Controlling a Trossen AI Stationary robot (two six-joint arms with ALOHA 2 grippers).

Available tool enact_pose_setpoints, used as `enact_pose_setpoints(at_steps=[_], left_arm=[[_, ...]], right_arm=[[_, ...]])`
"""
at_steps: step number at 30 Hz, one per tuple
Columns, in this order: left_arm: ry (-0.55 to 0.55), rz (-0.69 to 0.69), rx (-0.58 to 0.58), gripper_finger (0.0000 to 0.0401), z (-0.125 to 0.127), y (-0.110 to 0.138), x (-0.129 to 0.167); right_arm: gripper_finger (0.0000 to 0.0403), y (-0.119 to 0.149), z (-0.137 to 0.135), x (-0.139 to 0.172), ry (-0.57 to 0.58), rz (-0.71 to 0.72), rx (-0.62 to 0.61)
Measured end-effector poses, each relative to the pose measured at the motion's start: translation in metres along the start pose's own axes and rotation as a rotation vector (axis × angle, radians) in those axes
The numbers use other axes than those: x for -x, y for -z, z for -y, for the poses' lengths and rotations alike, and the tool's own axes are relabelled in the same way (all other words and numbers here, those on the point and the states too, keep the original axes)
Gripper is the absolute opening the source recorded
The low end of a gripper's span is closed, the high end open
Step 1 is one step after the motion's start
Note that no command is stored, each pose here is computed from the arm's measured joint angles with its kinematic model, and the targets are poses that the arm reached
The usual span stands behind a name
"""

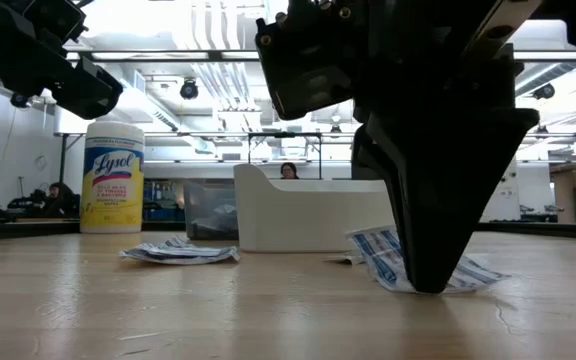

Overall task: Pick & Place First Aid Supplies
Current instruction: Put the blue bandage into the white bin

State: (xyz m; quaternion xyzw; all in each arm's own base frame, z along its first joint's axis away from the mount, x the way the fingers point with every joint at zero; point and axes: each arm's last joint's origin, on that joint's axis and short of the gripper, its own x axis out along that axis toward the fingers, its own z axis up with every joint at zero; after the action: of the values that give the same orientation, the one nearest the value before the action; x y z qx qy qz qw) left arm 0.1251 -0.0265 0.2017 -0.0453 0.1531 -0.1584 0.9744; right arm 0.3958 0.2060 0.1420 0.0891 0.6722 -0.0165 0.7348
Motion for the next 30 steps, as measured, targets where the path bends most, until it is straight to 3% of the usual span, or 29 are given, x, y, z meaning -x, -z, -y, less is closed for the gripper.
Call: enact_pose_setpoints(at_steps=[11, 30], left_arm=[[0.000, 0.000, 0.000, 0.0197, 0.000, 0.000, 0.000], [0.000, 0.000, 0.000, 0.0197, 0.000, 0.000, 0.000]], right_arm=[[0.0010, 0.000, 0.000, 0.000, 0.017, 0.008, 0.001], [0.0008, -0.007, -0.007, 0.023, -0.019, 0.013, 0.010]])
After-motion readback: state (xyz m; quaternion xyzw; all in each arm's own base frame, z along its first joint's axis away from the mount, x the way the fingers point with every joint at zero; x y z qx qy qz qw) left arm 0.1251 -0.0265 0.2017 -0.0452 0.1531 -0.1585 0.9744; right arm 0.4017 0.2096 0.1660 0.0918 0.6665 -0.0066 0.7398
